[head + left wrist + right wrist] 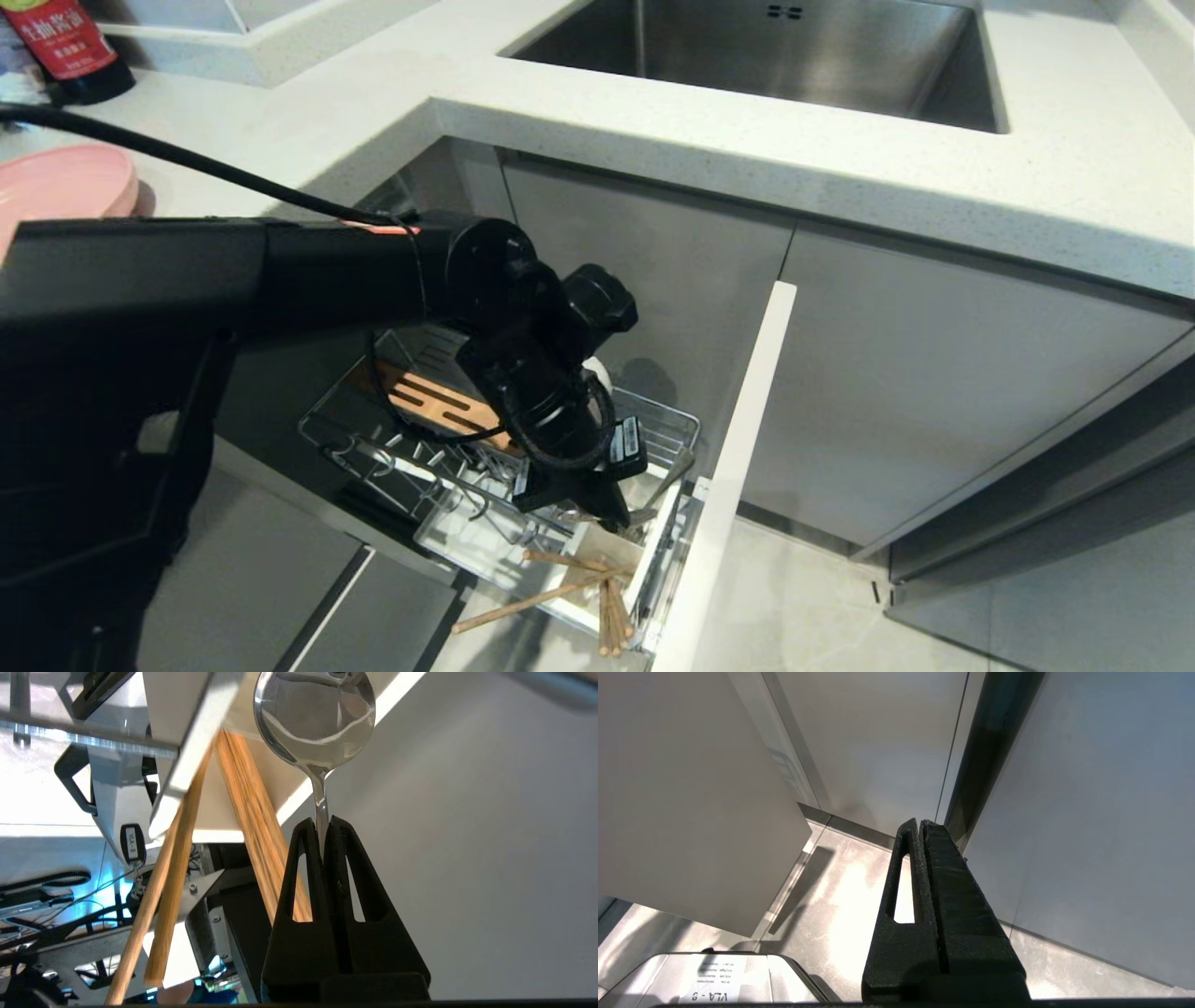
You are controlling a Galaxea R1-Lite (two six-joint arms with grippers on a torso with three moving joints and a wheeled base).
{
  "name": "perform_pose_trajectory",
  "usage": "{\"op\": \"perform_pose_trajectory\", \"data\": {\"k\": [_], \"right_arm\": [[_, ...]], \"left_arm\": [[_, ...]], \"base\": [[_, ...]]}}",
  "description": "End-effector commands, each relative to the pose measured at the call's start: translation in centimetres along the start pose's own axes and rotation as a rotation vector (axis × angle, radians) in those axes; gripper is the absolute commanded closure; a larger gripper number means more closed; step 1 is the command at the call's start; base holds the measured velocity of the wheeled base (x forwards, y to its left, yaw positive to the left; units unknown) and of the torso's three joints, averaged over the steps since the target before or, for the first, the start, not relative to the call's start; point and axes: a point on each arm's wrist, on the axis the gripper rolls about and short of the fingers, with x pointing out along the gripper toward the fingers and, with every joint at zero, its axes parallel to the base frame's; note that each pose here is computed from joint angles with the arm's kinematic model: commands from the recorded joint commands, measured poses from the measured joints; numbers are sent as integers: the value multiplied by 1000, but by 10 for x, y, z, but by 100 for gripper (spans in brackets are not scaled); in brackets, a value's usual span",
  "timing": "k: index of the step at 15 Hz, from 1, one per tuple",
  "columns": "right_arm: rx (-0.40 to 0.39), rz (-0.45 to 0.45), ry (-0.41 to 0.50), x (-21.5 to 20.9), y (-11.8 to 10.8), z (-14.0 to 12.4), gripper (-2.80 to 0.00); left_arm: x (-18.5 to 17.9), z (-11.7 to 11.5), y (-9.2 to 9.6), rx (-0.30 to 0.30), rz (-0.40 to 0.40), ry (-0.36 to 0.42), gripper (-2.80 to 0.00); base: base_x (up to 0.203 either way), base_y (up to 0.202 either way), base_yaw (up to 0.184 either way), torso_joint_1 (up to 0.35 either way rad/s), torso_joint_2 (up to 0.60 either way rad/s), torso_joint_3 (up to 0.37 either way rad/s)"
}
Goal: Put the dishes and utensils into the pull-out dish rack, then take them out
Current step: Pick up the spoon and place it in the cupboard
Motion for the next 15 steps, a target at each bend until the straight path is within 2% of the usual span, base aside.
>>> {"op": "perform_pose_trajectory", "data": {"k": [1, 8, 15], "right_arm": [[0, 0, 0, 0, 0, 0, 0], [-1, 0, 0, 0, 0, 0, 0], [-1, 0, 1, 0, 0, 0, 0]], "left_arm": [[6, 3, 2, -13, 10, 11, 0], [19, 16, 6, -33, 11, 3, 0], [20, 18, 6, -35, 11, 3, 0]], "base": [[0, 0, 0, 0, 0, 0], [0, 0, 0, 0, 0, 0], [0, 0, 0, 0, 0, 0]]}}
